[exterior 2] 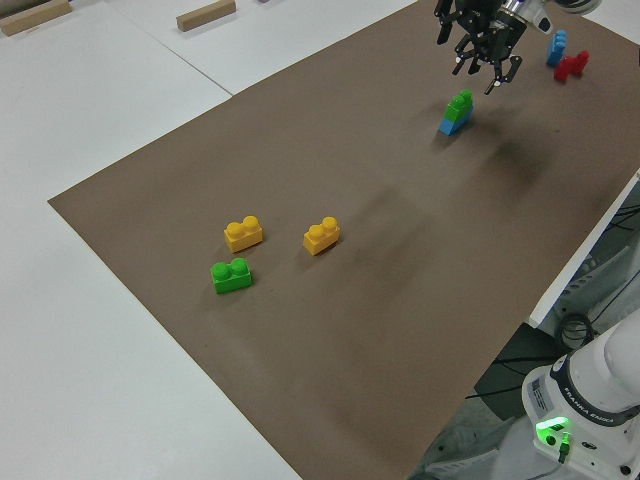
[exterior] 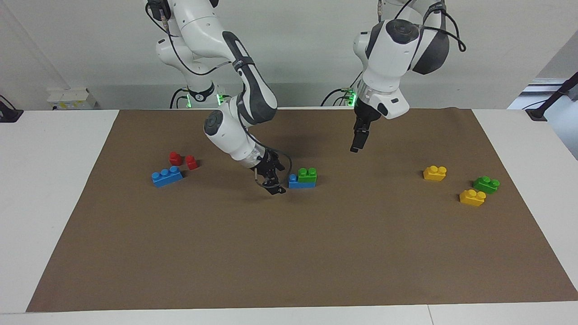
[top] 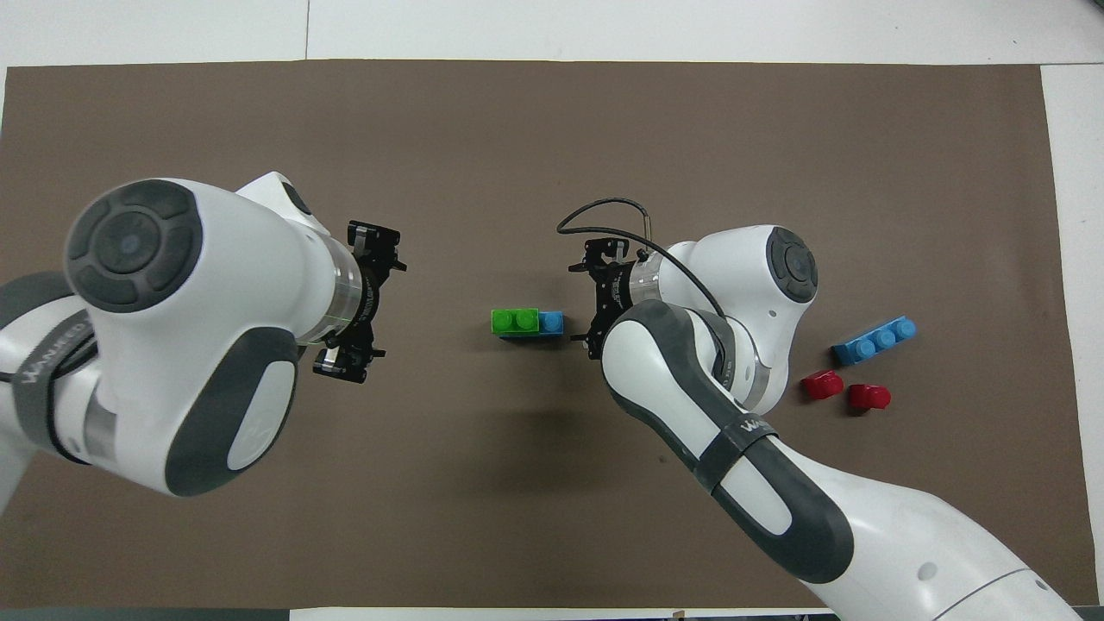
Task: Remove green block with left arm and hold with right
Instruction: 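Move the right gripper toward the green-blue bricks while the left gripper approaches, then grasp the green brick with the left gripper while the right gripper grasps blue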
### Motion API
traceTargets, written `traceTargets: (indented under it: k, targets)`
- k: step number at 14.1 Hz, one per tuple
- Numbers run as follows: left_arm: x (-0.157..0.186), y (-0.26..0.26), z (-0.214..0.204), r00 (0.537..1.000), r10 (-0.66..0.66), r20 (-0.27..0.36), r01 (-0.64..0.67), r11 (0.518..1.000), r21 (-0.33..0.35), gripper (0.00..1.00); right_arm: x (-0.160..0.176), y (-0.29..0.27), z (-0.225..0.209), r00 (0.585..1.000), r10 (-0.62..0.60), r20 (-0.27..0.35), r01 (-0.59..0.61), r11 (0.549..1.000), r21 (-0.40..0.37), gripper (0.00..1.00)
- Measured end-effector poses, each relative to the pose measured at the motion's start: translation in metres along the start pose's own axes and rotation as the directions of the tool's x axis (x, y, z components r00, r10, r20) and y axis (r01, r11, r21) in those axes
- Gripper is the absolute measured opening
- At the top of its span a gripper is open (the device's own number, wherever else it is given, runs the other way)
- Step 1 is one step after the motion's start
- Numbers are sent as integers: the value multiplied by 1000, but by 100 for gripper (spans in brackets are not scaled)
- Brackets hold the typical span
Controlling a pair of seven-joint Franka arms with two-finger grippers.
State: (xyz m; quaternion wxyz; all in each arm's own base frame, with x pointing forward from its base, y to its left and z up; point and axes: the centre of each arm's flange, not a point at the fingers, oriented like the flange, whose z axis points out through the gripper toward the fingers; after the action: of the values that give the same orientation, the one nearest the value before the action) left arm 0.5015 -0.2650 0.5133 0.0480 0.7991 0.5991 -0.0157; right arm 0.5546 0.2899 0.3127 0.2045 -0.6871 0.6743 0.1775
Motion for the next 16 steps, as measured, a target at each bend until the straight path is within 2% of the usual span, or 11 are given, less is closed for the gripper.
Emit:
traceTargets:
  k: [4,9,10,12,13,14,16]
  targets:
    - [-40,9,48,991,-134,10,134,991,3,100,-5,9,28,1000,12,-6,-11,1000,23,99]
    - [-53,18,86,983,-186,-1,186,983,2,100,0,13,48,1000,18,-26,-16,999,41,100]
    - [-56,19,91,980,-197,-2,197,980,-1,100,-3,14,50,1000,21,-22,-20,999,46,93]
    - [-63,19,99,976,-217,-4,217,976,0,100,-7,17,52,1000,23,-16,-22,999,47,70]
    - [-65,19,102,974,-227,-8,227,974,-4,100,-7,17,52,1000,24,-16,-23,999,47,70]
    - [-66,20,105,972,-236,-15,236,972,-11,100,-6,17,52,1000,24,-16,-24,999,48,63]
    - [-70,20,113,969,-247,-30,247,969,-14,100,-6,16,52,1000,25,-16,-24,999,49,37]
